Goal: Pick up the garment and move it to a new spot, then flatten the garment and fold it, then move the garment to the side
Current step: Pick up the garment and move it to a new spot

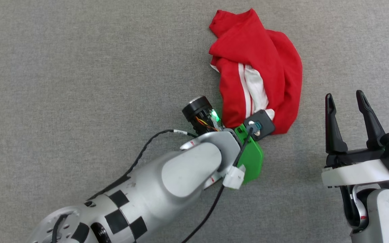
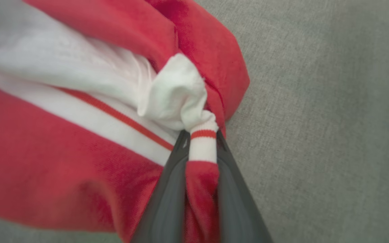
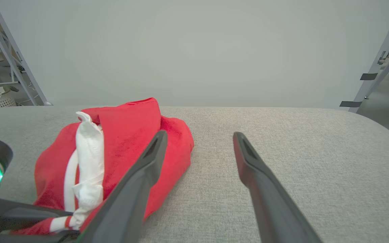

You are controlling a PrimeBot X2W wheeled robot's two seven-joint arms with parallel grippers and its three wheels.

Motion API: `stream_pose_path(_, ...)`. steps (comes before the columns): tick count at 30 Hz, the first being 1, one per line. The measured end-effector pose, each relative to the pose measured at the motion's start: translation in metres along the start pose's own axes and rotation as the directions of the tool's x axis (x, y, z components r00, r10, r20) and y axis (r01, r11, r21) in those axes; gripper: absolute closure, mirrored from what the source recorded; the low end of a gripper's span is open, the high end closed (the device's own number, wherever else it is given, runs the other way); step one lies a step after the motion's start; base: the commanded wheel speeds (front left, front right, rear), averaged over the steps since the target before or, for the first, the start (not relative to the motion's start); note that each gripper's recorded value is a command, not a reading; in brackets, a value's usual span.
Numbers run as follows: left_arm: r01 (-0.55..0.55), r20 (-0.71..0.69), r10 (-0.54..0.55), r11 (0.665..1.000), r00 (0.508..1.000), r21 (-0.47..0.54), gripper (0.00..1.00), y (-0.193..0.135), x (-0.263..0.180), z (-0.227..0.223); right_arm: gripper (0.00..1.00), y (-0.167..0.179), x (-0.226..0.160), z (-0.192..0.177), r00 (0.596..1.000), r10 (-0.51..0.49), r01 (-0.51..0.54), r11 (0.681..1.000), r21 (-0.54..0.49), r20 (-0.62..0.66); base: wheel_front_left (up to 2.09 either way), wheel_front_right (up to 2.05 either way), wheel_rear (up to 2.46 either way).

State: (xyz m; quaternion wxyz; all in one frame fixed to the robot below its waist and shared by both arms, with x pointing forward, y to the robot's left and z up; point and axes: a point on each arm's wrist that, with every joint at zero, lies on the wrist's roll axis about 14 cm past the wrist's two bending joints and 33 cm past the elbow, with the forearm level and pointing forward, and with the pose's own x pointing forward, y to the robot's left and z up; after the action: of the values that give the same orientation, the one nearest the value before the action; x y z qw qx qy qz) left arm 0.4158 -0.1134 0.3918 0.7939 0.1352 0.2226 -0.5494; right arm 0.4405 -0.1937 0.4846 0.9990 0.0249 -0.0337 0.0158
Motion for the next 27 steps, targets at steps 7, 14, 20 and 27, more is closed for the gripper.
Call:
stream_pose_path(7, 0.039, 0.076, -0.039, 0.999, 0.996, -0.002, 0.00, -0.021, -0.002, 0.013, 0.00, -0.003, -0.002, 0.003, 1.000, -0.010, 0.010, 1.000, -0.001, 0.004, 0.00, 0.00, 0.00)
stream_pose_path(14, -0.059, 0.349, 0.059, 0.998, 0.935, -0.011, 0.00, -0.011, -0.030, 0.077, 0.00, 0.005, -0.014, 0.011, 1.000, 0.008, -0.008, 1.000, 0.008, 0.013, 0.00, 0.00, 0.00)
stream_pose_path(20, -0.251, 0.494, 0.252, 0.966, 0.832, -0.069, 0.00, 0.018, -0.071, 0.115, 0.00, 0.016, -0.025, 0.024, 0.999, 0.038, -0.038, 0.999, 0.005, 0.038, 0.00, 0.00, 0.00)
stream_pose_path(27, -0.534, 0.537, 0.564, 0.813, 0.628, -0.229, 0.00, 0.079, -0.161, 0.113, 0.00, 0.029, -0.034, 0.039, 0.995, 0.072, -0.073, 0.997, 0.006, 0.075, 0.00, 0.00, 0.00)
